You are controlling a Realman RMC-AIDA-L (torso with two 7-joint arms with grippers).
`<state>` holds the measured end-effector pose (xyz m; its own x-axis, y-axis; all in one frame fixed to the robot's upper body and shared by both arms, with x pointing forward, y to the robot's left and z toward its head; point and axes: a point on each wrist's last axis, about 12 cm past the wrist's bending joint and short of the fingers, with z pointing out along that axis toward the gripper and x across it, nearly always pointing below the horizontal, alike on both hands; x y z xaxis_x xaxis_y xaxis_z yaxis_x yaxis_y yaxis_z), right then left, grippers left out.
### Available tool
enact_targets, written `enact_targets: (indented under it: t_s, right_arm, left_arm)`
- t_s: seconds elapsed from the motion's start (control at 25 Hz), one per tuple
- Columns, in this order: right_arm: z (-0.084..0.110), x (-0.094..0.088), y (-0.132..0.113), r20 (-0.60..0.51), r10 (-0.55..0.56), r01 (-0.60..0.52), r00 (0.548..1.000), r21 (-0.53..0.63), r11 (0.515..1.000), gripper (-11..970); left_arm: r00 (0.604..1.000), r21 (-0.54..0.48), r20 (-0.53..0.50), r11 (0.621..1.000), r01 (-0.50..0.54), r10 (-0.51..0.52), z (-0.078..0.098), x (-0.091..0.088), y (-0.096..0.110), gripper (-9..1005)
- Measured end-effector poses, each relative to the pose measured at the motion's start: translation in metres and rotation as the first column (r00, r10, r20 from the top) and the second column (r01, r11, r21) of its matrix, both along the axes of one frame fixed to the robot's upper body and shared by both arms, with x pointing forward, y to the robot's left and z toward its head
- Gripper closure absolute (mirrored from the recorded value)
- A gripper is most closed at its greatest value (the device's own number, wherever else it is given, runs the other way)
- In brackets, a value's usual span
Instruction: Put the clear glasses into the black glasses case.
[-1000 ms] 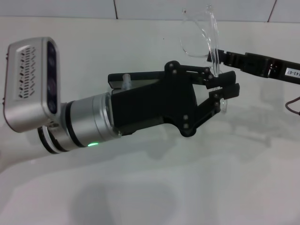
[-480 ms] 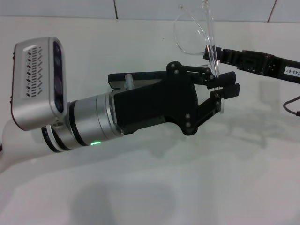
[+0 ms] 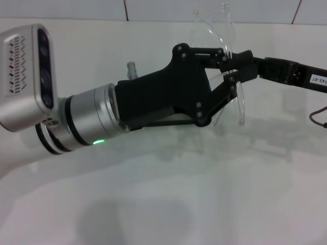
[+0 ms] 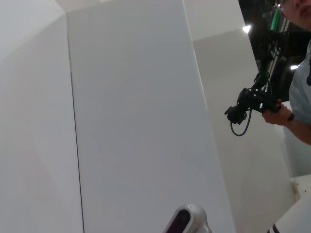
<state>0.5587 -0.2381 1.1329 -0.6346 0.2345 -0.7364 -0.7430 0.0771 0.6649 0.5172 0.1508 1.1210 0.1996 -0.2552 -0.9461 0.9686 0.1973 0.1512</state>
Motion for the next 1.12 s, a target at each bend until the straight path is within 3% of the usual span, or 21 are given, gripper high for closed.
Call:
enact_targets:
  t_s: [0.76,1.12]
  right_arm:
    - [0.006,0.001,0.002,0.018,0.023,-0.024,1.000,0.011,1.000,911]
    - [0.005,0.012,-0.020,0.034,-0.070,0.073,0.997,-0.099,0.992,911]
  left_arm:
    - [1.000,0.029,-0.011,1.000,-0.012,0.012,-0.004,0.004,-0.005,815]
    - [0.999,-0.025,0.029,0.999,-0.042,0.042,0.004,-0.016,0.018,812]
